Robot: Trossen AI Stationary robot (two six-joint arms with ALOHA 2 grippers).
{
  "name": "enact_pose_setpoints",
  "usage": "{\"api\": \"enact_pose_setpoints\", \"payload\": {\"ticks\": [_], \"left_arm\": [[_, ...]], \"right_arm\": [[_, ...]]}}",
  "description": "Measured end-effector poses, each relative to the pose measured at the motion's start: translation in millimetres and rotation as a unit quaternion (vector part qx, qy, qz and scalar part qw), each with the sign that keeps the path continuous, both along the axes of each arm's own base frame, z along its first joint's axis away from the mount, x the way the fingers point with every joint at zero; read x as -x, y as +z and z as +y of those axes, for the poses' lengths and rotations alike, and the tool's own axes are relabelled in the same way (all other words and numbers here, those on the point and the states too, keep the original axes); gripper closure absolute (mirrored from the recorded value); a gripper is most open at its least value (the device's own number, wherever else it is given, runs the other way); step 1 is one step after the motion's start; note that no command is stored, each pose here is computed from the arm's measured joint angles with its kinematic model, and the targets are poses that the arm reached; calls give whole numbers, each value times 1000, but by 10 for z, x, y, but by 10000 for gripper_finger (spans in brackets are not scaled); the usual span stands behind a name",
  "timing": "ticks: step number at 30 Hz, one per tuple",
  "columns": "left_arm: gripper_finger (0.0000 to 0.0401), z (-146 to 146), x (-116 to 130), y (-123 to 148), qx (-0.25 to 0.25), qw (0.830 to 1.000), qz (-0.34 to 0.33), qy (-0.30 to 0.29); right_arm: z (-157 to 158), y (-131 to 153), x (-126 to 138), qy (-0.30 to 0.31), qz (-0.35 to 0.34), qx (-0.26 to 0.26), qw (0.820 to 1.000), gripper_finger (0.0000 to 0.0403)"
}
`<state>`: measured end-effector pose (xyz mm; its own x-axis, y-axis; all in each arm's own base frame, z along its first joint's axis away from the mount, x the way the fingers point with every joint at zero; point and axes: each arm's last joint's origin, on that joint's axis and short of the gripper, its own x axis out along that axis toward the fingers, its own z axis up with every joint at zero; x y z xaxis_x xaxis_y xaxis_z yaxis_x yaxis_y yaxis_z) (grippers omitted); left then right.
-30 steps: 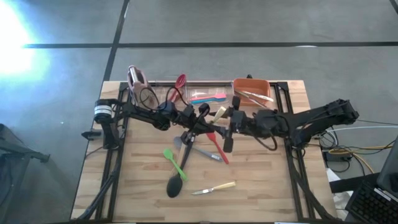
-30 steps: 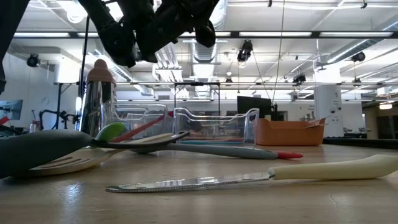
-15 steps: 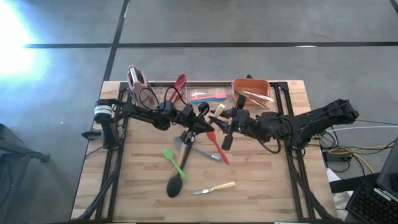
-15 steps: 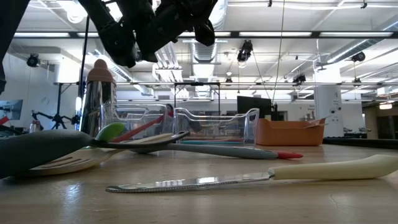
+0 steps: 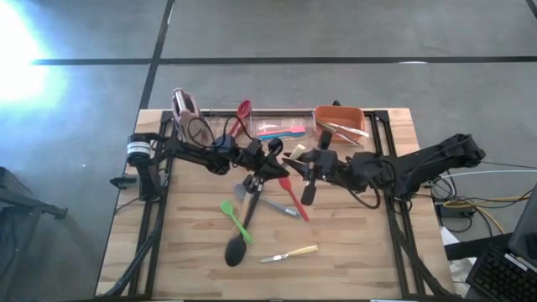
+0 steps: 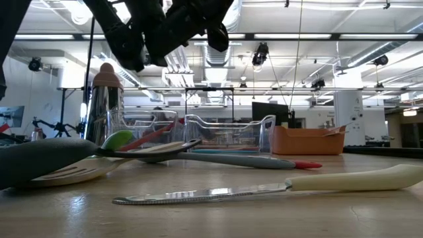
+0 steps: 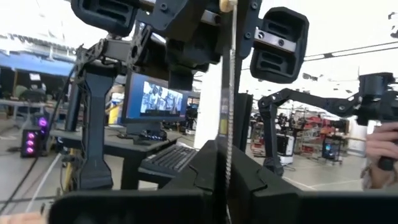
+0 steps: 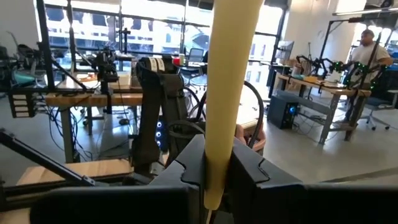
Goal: Pick & Place Kitchen Items
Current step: Put the right yellow knife into the orange bin
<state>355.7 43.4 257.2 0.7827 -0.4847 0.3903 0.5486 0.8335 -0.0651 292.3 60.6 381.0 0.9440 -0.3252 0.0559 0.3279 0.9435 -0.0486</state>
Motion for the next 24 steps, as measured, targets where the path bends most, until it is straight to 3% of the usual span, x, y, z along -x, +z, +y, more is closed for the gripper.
{"api": "enact_pose_setpoints", "payload": {"ticks": [9,14,17,24], "left_arm": [[243,-6,5,2,-8,997,71,-12],[167,3,38,7,-17,992,122,-20],[149,24,77,22,-26,989,146,-9],[149,6,221,28,-41,988,150,12]], "right_arm": [[-51,109,153,-13,12,13,1000,376],[-154,151,351,-97,50,23,994,377],[-239,182,508,-125,65,11,990,377],[-626,191,870,-185,101,-41,977,377]]}}
